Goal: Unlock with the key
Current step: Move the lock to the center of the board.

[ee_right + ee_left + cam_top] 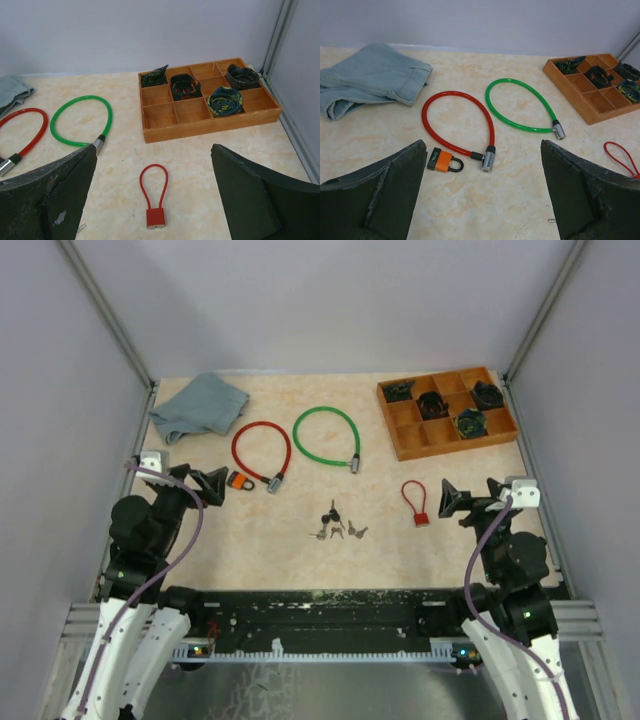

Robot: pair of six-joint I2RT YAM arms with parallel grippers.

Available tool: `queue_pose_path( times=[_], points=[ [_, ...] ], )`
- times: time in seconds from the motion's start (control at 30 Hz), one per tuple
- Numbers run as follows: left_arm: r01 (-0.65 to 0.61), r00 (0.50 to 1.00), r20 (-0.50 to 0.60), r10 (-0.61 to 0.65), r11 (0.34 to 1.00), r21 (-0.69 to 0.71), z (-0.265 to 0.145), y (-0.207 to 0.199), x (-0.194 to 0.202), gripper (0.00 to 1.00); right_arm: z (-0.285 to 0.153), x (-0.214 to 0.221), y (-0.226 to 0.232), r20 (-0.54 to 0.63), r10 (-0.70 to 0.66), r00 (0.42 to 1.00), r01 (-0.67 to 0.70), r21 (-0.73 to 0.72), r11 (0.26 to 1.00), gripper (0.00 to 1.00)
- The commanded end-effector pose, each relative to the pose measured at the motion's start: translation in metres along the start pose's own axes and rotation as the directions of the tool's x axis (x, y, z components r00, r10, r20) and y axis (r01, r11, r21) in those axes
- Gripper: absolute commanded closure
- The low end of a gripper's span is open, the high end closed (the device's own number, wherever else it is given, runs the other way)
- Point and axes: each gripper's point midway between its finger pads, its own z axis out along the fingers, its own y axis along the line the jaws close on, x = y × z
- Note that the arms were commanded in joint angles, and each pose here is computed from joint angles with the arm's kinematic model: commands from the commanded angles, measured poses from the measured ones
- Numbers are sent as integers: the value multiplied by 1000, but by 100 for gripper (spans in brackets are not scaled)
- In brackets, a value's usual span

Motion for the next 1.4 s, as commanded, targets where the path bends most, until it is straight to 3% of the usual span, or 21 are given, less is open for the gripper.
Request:
queue_pose_path(
  times=[0.0, 0.37, 0.67, 0.87, 1.13, 1.27, 1.37],
  points=[
    [-12, 1000, 27, 11, 1000, 12, 0, -1, -6, 0, -3, -21, 0, 79, -1, 997, 1, -5, 1000, 3],
    [-2, 1000, -9, 2, 1000, 4, 5, 1, -1, 0, -8, -34, 15, 128, 26, 991, -14, -96, 995, 3],
    [138, 979, -178, -96, 960, 245, 12, -49, 19, 0, -1, -15, 56, -34, 56, 998, -63, -291, 955, 3],
    [254, 932, -327, -157, 926, 280, 19, -62, 49, 0, 2, 13, 69, -167, 100, 981, -151, -326, 933, 3],
    [308, 868, -458, -190, 931, 198, 35, -53, 82, 1, 2, 21, 76, -188, 95, 978, -159, -363, 918, 3],
    [348, 809, -562, -173, 911, 221, 45, -64, 97, 2, 4, 25, 77, -201, 107, 974, -175, -363, 915, 3],
    [303, 763, -637, -113, 932, 197, 56, -64, 108, 2, 3, 26, 82, -216, 95, 972, -176, -389, 904, 3]
  ],
)
